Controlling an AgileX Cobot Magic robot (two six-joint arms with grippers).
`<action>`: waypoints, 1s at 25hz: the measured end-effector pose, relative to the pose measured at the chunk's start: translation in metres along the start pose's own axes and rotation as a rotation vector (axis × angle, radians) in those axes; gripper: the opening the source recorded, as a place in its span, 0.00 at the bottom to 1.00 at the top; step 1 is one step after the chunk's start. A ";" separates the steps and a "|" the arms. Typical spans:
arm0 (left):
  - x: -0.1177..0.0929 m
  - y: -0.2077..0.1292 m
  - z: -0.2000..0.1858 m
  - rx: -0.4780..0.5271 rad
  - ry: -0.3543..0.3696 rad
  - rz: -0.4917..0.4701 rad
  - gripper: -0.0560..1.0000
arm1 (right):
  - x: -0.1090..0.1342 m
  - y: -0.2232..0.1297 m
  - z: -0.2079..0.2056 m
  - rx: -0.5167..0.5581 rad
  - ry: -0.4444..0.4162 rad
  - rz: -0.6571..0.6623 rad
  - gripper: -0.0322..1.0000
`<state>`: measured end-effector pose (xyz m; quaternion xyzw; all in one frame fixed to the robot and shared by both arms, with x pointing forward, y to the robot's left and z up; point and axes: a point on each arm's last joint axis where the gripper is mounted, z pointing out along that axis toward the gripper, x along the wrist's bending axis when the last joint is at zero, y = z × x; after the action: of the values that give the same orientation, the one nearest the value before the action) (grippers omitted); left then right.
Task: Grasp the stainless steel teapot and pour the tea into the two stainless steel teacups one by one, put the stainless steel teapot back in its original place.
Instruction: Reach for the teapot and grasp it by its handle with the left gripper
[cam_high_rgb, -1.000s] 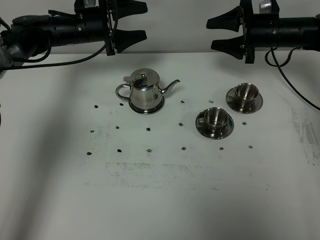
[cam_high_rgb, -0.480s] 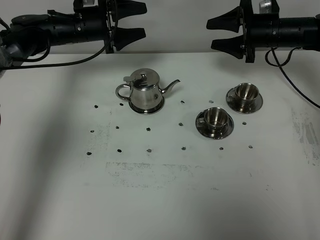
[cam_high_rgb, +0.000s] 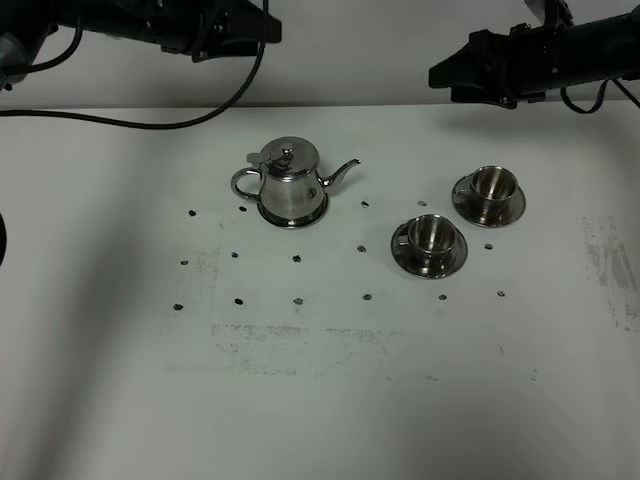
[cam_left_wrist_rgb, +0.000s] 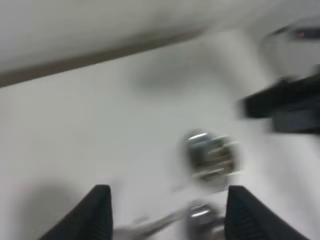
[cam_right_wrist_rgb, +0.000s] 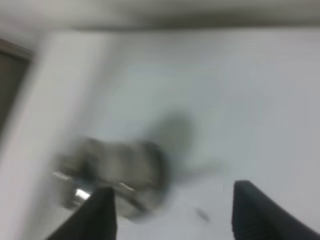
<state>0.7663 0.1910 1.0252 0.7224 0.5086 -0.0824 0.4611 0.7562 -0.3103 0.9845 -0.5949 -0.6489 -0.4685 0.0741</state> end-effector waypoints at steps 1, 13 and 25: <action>0.000 0.001 -0.005 0.011 0.060 0.018 0.52 | -0.001 0.000 -0.004 0.039 -0.069 -0.005 0.54; -0.044 -0.017 -0.111 -0.009 0.397 0.171 0.45 | 0.125 -0.012 -0.116 0.083 -0.488 -0.279 0.52; -0.071 -0.059 -0.136 -0.230 0.437 0.410 0.36 | 0.211 -0.138 -0.215 -0.181 -0.549 -0.464 0.49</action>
<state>0.6373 0.2495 1.1087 0.7536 0.4453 0.2273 0.4267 0.4818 -0.2918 1.1693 -0.5397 -0.7182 -0.3512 -0.2638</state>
